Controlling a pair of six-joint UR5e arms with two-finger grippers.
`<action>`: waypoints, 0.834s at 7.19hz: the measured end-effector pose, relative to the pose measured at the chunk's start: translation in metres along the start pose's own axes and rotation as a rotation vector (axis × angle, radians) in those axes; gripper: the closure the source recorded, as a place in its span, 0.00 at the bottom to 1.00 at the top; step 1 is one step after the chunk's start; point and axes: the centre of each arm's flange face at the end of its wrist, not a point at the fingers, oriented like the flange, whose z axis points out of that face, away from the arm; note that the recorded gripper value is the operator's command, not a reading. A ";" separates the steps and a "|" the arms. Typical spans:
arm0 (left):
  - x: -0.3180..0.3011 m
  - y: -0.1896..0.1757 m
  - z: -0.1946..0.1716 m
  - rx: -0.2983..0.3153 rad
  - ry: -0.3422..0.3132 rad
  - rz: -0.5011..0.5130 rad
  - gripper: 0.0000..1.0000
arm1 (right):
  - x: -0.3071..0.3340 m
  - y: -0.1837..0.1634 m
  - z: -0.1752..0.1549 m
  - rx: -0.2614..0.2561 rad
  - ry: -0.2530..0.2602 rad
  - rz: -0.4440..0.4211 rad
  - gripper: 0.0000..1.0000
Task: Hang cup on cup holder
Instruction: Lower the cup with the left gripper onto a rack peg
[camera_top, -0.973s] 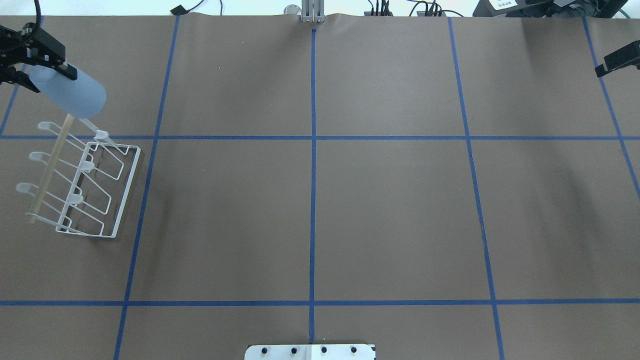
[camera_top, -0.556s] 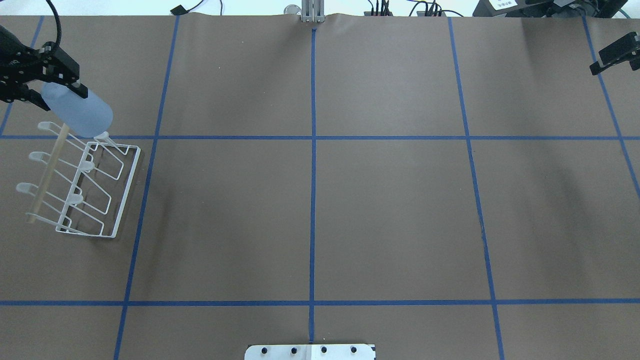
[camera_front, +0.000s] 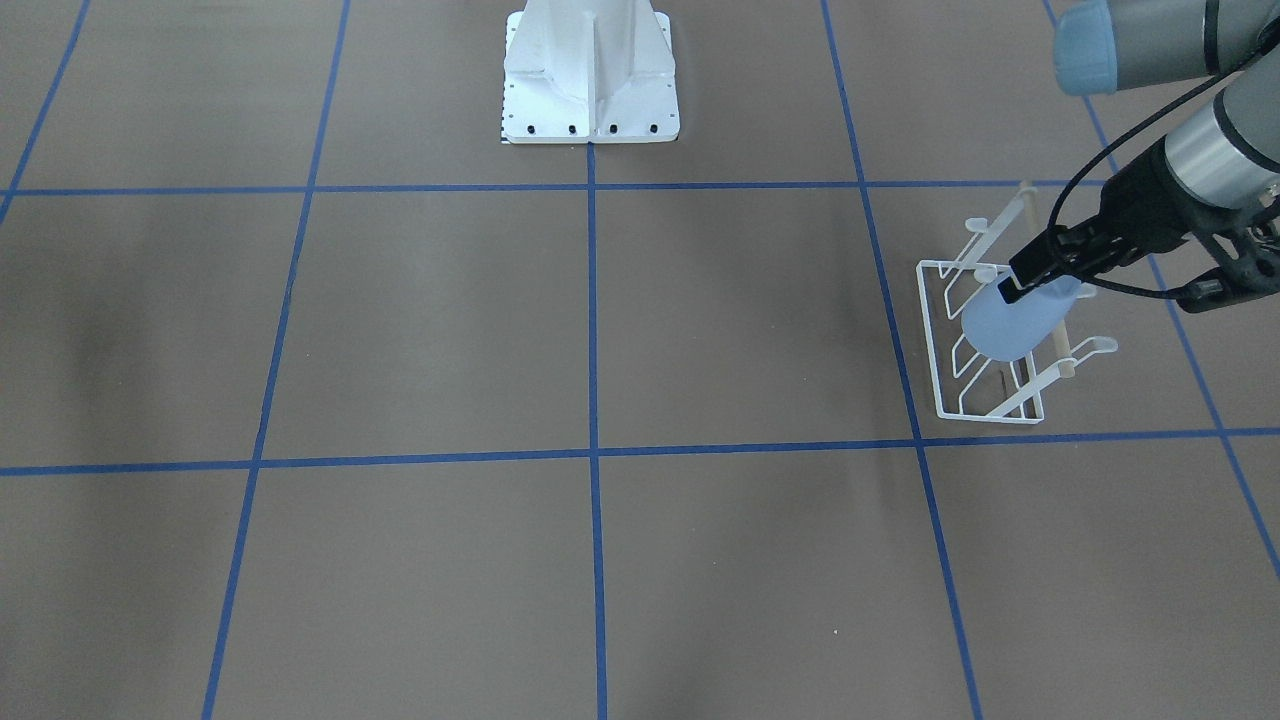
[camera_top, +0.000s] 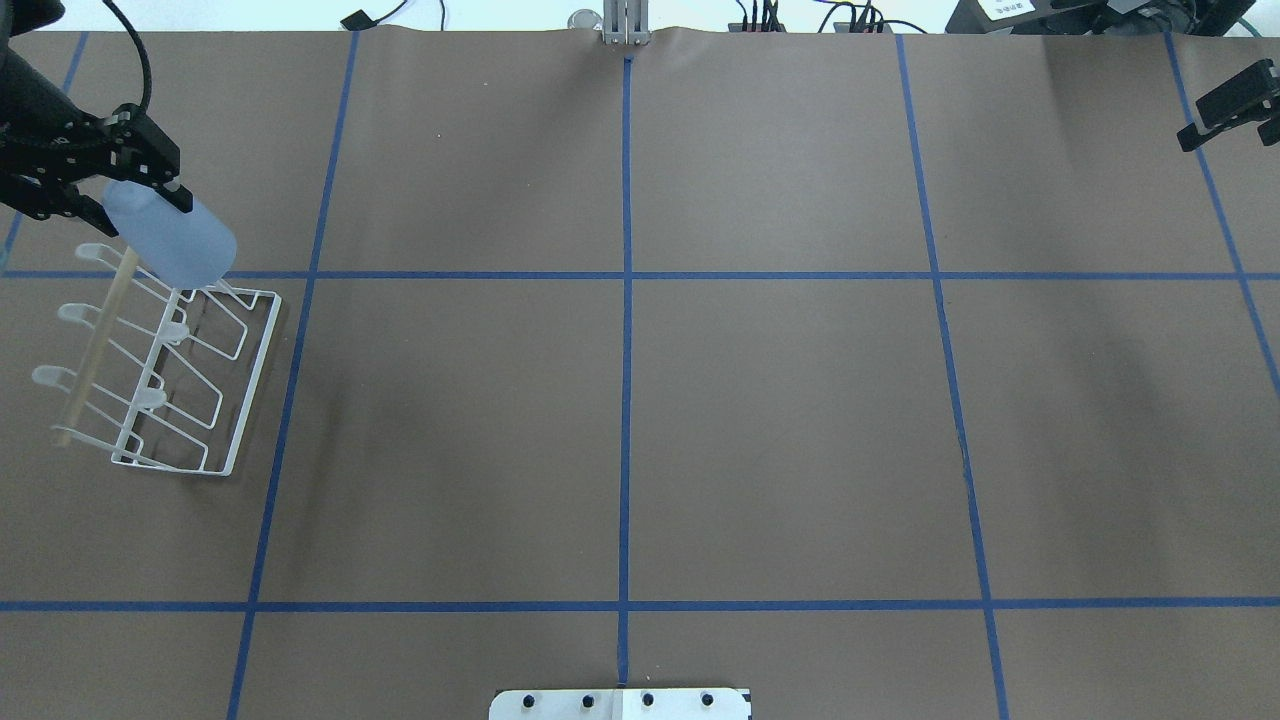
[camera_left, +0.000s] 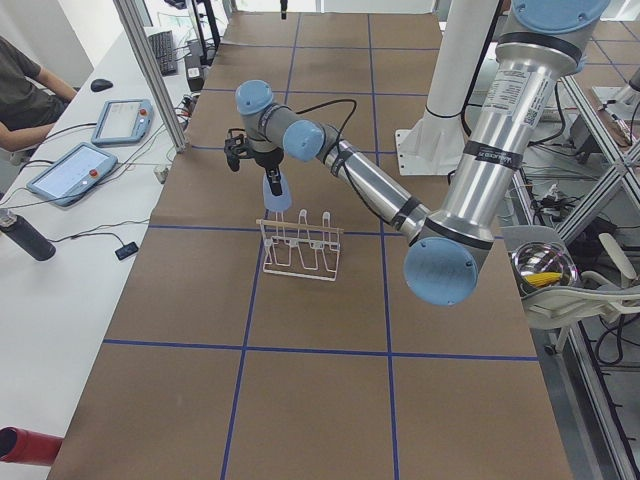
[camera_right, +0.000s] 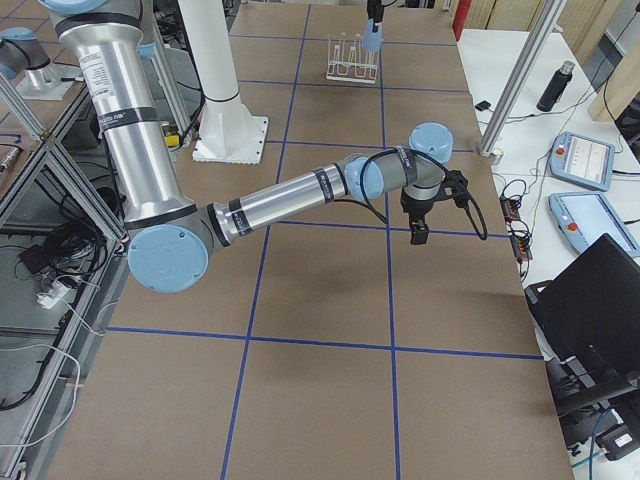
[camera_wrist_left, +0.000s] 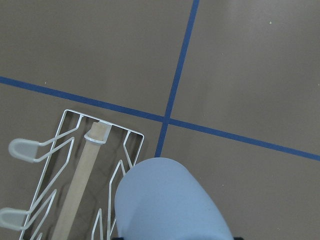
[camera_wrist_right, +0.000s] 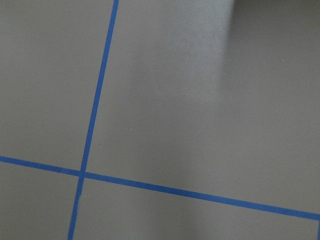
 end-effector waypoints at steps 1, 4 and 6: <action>-0.001 -0.002 0.007 -0.009 -0.007 0.008 1.00 | -0.001 0.000 0.002 -0.004 0.000 -0.001 0.00; -0.002 -0.005 0.021 -0.024 -0.017 0.025 1.00 | -0.002 0.000 0.003 -0.006 0.000 -0.003 0.00; -0.006 -0.008 0.031 -0.026 -0.015 0.034 1.00 | -0.003 -0.001 0.003 -0.005 -0.001 -0.004 0.00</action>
